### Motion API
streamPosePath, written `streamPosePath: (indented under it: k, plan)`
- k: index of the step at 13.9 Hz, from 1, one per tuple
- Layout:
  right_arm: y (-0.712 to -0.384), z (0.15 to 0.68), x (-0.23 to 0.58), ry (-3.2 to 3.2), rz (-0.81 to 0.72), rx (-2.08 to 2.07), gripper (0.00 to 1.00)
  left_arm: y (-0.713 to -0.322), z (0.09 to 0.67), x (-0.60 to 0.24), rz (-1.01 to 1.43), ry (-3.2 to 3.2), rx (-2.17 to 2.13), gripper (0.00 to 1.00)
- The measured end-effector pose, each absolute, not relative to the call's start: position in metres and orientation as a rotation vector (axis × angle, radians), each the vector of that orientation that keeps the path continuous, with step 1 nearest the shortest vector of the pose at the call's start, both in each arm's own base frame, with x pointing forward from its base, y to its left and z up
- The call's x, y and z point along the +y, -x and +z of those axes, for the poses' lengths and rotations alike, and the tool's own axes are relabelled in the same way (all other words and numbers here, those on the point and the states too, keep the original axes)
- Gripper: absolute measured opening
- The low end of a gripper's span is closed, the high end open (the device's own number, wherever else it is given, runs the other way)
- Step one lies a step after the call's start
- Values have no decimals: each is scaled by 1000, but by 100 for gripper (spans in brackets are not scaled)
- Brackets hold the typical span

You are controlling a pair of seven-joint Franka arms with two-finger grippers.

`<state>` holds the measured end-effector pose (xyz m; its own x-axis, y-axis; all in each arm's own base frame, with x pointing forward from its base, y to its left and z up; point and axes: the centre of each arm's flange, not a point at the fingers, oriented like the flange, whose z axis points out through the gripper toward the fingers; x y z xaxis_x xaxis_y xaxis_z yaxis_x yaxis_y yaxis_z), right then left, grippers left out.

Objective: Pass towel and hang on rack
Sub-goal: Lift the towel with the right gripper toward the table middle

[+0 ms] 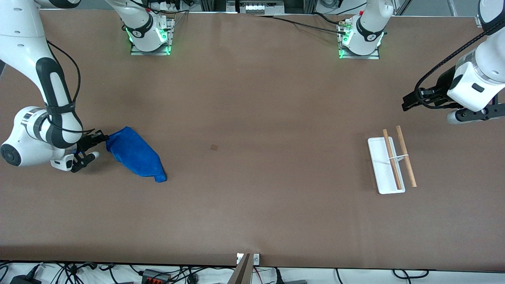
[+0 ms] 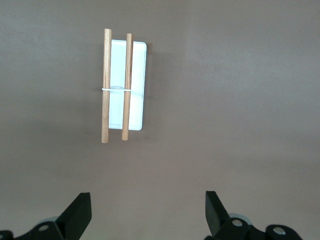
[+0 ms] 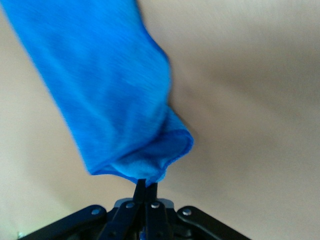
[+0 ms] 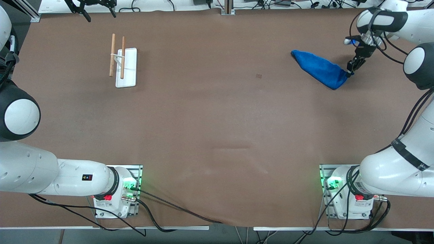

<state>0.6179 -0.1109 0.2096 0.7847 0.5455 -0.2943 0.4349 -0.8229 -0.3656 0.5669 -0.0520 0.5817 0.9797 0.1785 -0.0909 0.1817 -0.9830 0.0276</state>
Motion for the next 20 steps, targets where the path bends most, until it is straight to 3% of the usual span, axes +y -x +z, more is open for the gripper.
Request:
streamPosePath:
  k: [6, 9, 15, 20]
  plan:
    - [-646, 369, -52, 2712, 567, -775, 2, -567, 582, -52, -137, -3090, 281, 100]
    - [-649, 440, 32, 2771, 527, -745, 2, -567, 582, -52, -137, -3090, 282, 100]
    - [-602, 541, 273, 2922, 291, -695, 2, -567, 582, -50, -137, -3089, 286, 100]
    - [-558, 560, 384, 2938, 103, -596, 2, -577, 559, -51, -202, -3061, 248, 100]
